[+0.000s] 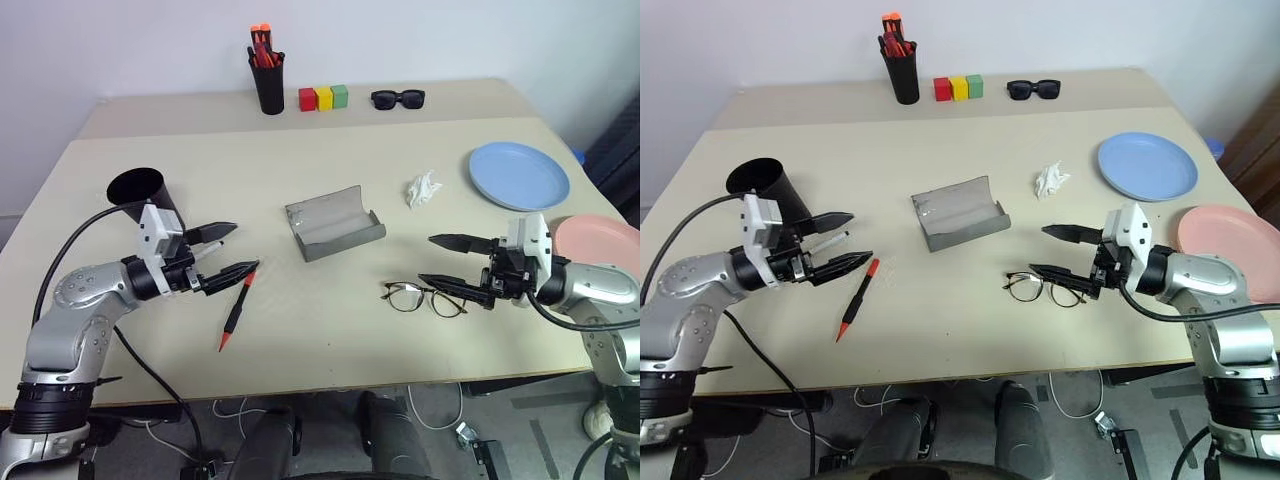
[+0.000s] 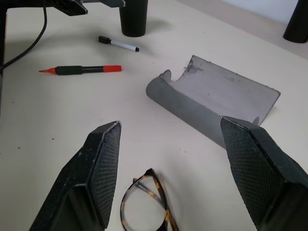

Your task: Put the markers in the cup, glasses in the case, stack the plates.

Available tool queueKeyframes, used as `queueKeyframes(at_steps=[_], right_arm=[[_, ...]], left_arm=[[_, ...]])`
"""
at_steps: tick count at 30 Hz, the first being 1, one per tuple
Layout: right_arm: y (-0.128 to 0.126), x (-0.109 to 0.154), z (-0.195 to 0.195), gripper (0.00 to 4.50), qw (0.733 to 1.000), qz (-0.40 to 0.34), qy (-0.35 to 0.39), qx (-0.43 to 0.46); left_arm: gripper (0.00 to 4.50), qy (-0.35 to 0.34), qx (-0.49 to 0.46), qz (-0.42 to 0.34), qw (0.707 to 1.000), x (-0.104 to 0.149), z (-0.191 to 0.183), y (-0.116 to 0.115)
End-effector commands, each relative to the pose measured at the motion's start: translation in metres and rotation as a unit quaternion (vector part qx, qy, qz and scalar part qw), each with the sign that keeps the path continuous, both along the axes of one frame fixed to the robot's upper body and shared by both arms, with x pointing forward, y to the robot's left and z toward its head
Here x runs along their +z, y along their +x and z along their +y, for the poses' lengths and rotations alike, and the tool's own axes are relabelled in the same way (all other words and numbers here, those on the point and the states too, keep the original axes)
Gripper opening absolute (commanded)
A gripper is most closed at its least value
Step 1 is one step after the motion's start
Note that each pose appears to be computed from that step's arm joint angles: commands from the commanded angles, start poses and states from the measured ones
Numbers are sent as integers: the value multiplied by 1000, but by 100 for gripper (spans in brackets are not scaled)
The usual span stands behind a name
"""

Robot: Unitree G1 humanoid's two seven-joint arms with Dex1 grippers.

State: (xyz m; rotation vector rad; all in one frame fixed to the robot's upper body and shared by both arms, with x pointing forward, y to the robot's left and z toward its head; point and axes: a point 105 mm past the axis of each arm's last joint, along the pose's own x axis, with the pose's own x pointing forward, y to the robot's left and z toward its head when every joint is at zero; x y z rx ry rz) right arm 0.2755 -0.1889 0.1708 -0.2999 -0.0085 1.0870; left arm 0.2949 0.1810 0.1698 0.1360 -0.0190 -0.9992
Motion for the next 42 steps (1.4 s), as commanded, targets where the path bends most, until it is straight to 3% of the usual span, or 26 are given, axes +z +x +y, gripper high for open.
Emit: queueKeyframes(at_steps=[1,10,18,25,27,33,40,42], right_arm=[[-5,16,2,332,1000,-30,0,1],[-4,17,12,332,999,-40,6,0],[0,16,38,332,998,-46,27,23],[0,14,43,332,999,-22,40,30],[0,14,45,332,998,-18,47,31],[4,16,48,332,997,-33,58,30],[5,11,45,332,998,-34,57,24],[6,11,44,336,997,-40,57,18]], left_arm=[[450,7,-3,-16,1000,10,3,4],[450,47,20,-14,999,7,33,8],[450,144,116,45,982,-18,92,11],[450,155,182,71,968,-24,113,25],[450,148,187,66,969,-20,117,24],[450,168,196,121,959,-44,119,25],[450,180,181,157,954,-53,115,33],[395,179,173,186,950,-56,114,31]])
